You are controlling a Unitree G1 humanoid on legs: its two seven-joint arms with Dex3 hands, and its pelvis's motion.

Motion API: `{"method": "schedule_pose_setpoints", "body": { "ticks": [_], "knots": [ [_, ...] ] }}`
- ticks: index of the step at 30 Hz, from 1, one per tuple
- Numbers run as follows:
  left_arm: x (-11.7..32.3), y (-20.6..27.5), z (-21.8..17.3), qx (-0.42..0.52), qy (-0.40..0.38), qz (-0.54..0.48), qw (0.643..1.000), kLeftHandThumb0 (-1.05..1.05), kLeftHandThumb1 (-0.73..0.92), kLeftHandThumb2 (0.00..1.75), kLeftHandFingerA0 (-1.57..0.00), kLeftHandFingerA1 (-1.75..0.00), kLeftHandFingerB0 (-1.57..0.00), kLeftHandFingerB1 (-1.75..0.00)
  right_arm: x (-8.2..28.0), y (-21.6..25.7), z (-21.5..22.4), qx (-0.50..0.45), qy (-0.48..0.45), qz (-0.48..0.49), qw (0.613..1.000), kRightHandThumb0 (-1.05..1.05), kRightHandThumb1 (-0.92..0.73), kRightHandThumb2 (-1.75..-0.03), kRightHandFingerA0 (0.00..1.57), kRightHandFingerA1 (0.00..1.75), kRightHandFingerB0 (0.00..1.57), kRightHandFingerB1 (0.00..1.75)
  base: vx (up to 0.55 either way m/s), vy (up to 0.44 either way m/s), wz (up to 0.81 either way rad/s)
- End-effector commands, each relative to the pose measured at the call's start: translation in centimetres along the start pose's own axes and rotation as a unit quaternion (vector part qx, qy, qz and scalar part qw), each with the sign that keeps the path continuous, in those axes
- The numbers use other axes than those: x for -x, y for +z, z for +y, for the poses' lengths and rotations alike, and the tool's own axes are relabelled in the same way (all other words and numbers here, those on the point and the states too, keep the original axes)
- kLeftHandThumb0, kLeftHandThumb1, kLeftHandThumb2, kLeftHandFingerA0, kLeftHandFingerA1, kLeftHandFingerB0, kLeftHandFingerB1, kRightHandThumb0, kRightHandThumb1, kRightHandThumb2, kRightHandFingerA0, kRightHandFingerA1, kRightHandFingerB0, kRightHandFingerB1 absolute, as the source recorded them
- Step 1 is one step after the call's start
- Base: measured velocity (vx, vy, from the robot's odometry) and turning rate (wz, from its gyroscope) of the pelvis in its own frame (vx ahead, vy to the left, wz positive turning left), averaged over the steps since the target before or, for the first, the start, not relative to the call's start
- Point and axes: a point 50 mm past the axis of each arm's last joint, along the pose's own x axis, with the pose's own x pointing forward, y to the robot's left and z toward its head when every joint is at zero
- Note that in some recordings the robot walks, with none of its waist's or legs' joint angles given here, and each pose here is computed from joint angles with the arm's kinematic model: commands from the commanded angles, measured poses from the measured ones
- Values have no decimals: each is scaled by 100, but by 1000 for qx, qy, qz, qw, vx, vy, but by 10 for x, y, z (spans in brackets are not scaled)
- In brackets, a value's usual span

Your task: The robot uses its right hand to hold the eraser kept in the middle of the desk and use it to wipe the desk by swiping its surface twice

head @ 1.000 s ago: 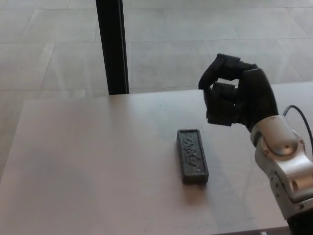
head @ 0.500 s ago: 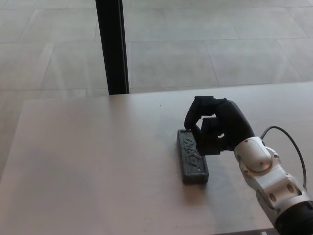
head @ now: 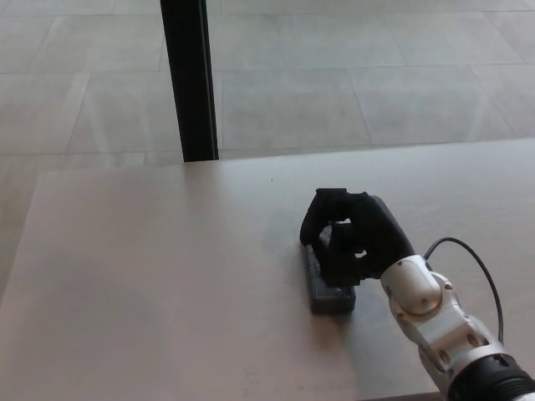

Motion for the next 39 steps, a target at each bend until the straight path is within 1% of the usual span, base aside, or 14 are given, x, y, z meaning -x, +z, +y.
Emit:
{"method": "schedule_pose_setpoints", "body": {
  "ticks": [1, 6, 8, 10, 11, 12, 13, 14, 15, 16, 17, 21, 25, 39],
  "knots": [
    [1, 1, 9, 23, 11, 4, 1000, -59, 79, 63, -78, -65, -64, -54, -6, 14, 0, 24, -7, -34, 999, -19, -50, -116, 91, 175, 75, 165, 0, 0, 0],
    [1, 1, 8, -6, 10, 1, 1000, -59, 81, 64, -81, -64, -62, -52, -6, 16, -1, 33, -10, -39, 999, -16, -53, -112, 89, 175, 76, 165, 0, 0, 0],
    [0, 2, 8, 4, 8, 2, 1000, -59, 80, 64, -80, -65, -62, -53, -3, 6, 0, 1, -8, -16, 1000, -19, -46, -127, 94, 175, 81, 168, 0, 0, 0],
    [0, 4, 7, -1, 8, 1, 1000, -59, 80, 64, -78, -65, -62, -53, -1, -1, 0, 7, -11, -1, 1000, -21, -45, -127, 93, 175, 80, 168, 0, 0, 0],
    [0, 4, 6, 8, 11, 1, 1000, -59, 79, 64, -81, -66, -63, -53, 3, -7, 0, 7, -11, 3, 1000, -26, -48, -118, 122, 141, 107, 133, 0, 0, 0],
    [0, 4, 6, 8, 10, 1, 1000, -59, 79, 64, -81, -66, -63, -53, 3, -7, 0, 7, -12, 2, 1000, -26, -48, -118, 122, 141, 107, 133, 0, 0, 0],
    [0, 4, 6, 8, 9, 0, 1000, -58, 80, 64, -80, -67, -62, -53, 4, -10, 0, 3, -14, 11, 1000, -18, -49, -117, 91, 175, 75, 169, 0, 0, 0],
    [0, 5, 5, 6, 7, -2, 1000, -59, 79, 63, -81, -67, -63, -53, 8, -18, 1, -7, -14, 28, 999, -22, -50, -118, 118, 141, 105, 133, 0, 0, 0],
    [-1, 5, 4, 6, 6, -2, 1000, -59, 79, 63, -81, -67, -63, -53, 9, -20, 0, -9, -14, 29, 999, -22, -50, -118, 118, 141, 105, 133, 0, 0, 0],
    [-1, 6, 3, 5, 5, -3, 1000, -59, 79, 63, -81, -67, -64, -53, 10, -22, 0, -9, -16, 33, 999, -16, -50, -118, 89, 175, 74, 169, 0, 0, 0],
    [-1, 6, 3, 2, 4, -5, 1000, -60, 80, 64, -80, -67, -63, -53, 13, -28, 1, -8, -17, 47, 999, -17, -52, -112, 87, 175, 69, 171, 0, 0, 0],
    [-1, 7, 4, 1, 4, -7, 1000, -59, 80, 64, -77, -64, -62, -53, 24, -49, 6, -18, -16, 91, 996, -16, -54, -112, 87, 175, 70, 172, 0, 0, 0],
    [0, 9, 11, -8, 11, -10, 1000, -60, 81, 64, -81, -65, -63, -53, 32, -59, 23, 0, 4, 101, 995, -18, -45, -133, 88, 175, 77, 168, 0, 0, 0],
    [-1, 18, 7, -4, 6, -25, 1000, -61, 83, 65, -74, -62, -60, -54, 27, -45, 42, 69, 66, 49, 994, -26, -48, -128, 90, 175, 78, 169, 0, 0, 0]
  ]
}}
